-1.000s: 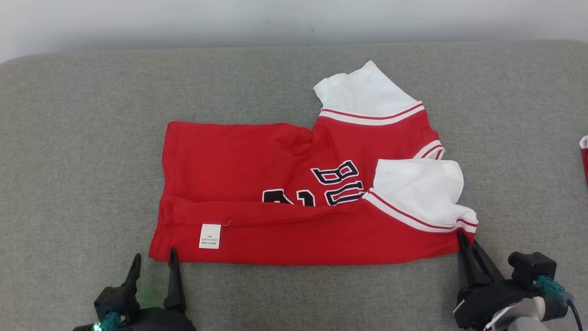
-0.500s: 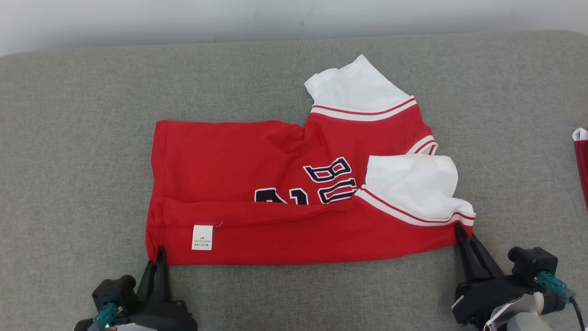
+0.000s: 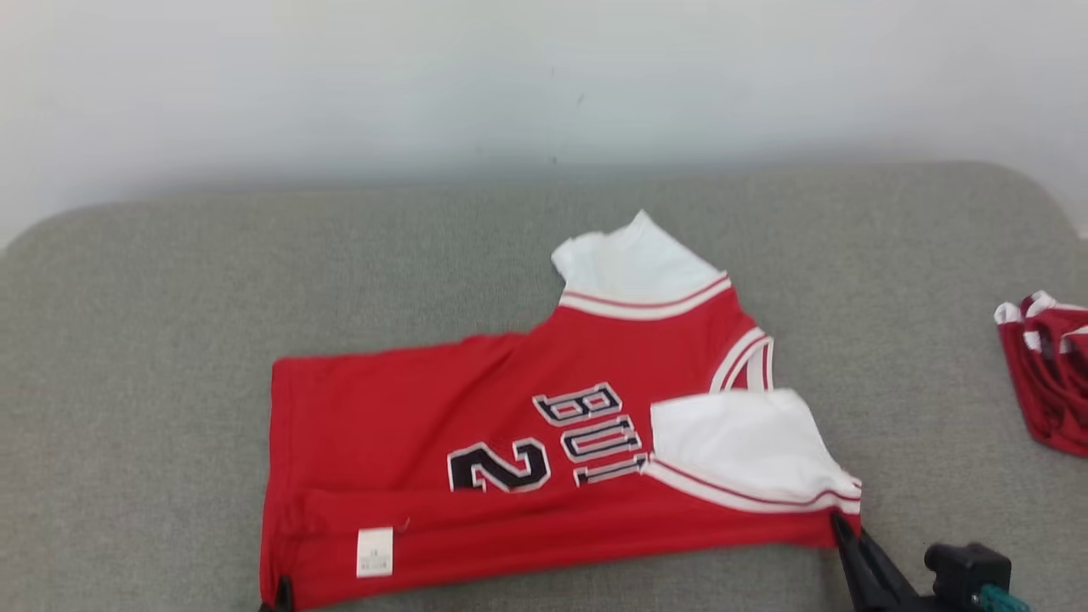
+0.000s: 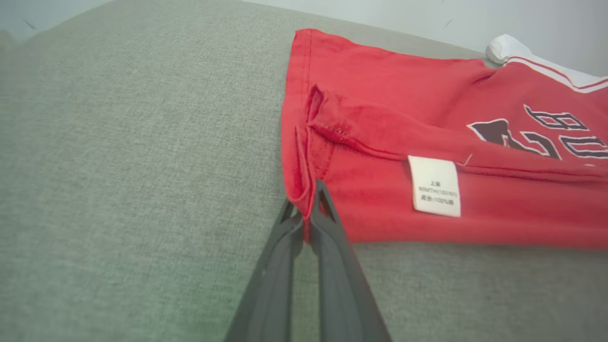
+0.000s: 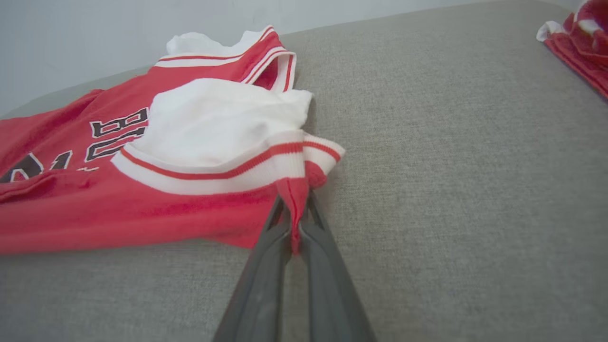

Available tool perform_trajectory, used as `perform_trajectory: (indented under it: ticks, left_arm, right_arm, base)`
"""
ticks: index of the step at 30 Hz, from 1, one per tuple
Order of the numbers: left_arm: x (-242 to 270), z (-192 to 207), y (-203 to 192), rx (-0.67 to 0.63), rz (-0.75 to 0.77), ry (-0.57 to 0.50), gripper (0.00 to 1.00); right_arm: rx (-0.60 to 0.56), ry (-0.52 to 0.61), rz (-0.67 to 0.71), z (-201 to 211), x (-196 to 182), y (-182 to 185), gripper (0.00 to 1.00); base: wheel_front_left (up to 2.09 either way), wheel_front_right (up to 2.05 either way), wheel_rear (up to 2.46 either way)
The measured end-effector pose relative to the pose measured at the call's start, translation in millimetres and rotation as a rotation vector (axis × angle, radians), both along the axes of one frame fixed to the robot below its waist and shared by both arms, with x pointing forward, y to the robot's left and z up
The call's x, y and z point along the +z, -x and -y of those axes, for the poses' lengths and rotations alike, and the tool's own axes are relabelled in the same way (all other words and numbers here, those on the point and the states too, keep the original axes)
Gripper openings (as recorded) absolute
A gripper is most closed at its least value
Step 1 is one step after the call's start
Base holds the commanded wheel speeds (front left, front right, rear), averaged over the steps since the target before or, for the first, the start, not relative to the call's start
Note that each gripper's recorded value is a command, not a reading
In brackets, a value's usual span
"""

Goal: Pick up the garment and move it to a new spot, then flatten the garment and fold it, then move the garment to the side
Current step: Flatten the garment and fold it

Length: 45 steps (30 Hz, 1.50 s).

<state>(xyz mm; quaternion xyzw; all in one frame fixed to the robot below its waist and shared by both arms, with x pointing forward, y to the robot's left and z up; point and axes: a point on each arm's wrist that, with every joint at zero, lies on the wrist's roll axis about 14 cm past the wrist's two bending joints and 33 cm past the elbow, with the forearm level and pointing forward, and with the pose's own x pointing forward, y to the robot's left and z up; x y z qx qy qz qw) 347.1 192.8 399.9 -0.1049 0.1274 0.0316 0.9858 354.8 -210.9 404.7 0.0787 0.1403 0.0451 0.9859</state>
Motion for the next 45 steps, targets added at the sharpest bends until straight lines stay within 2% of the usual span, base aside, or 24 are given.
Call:
perform_trajectory:
  ticks: [8, 13, 14, 15, 16, 17, 23, 29, 40, 41, 43, 45]
  left_arm:
    - [-2, 1, 35, -0.003, -0.007, 0.004, 0.0]
    - [-5, 2, 44, -0.001, -0.016, 0.007, 0.0]
    - [-5, 2, 44, -0.001, -0.017, 0.006, 0.0]
    - [-6, 2, 44, 0.001, -0.021, 0.005, 0.07]
    - [-7, 2, 44, 0.002, -0.024, 0.002, 0.72]
    - [-7, 2, 43, 0.0, -0.025, -0.002, 1.0]
    - [6, 4, 25, -0.012, 0.017, -0.028, 1.0]
    - [8, 14, 14, -0.045, 0.023, -0.029, 1.0]
    - [-6, 24, 11, -0.063, -0.026, -0.009, 1.0]
    - [-6, 24, 10, -0.062, -0.026, -0.008, 0.89]
    - [-8, 24, 11, -0.061, -0.033, -0.005, 0.0]
    - [-8, 25, 9, -0.063, -0.032, 0.0, 0.0]
  right_arm:
    - [-0.043, -0.017, 0.006, 11, 2, 39, 0.0]
    - [-0.057, -0.02, 0.01, 14, 3, 44, 0.0]
    - [-0.059, -0.023, 0.006, 14, 1, 43, 0.18]
    - [-0.058, -0.025, 0.001, 13, 0, 42, 0.65]
    - [-0.055, -0.028, 0.0, 11, 0, 40, 1.0]
    - [-0.052, -0.031, 0.005, 9, 1, 36, 1.0]
    - [-0.034, -0.02, 0.072, 3, 20, 10, 1.0]
    - [-0.019, -0.019, 0.086, -4, 23, -3, 1.0]
    - [-0.016, -0.021, 0.059, -7, 14, -6, 1.0]
    - [-0.018, -0.021, 0.058, -6, 14, -6, 1.0]
    - [-0.021, -0.02, 0.059, -5, 14, -7, 1.0]
    - [-0.024, -0.019, 0.061, -4, 15, -8, 1.0]
  base:
    - [0.0, 0.0, 0.0]
    - [0.0, 0.0, 0.0]
    - [0.0, 0.0, 0.0]
    - [0.0, 0.0, 0.0]
    - [0.0, 0.0, 0.0]
    - [0.0, 0.0, 0.0]
    - [0.0, 0.0, 0.0]
    - [0.0, 0.0, 0.0]
    - [0.0, 0.0, 0.0]
    - [0.0, 0.0, 0.0]
    - [0.0, 0.0, 0.0]
    - [0.0, 0.0, 0.0]
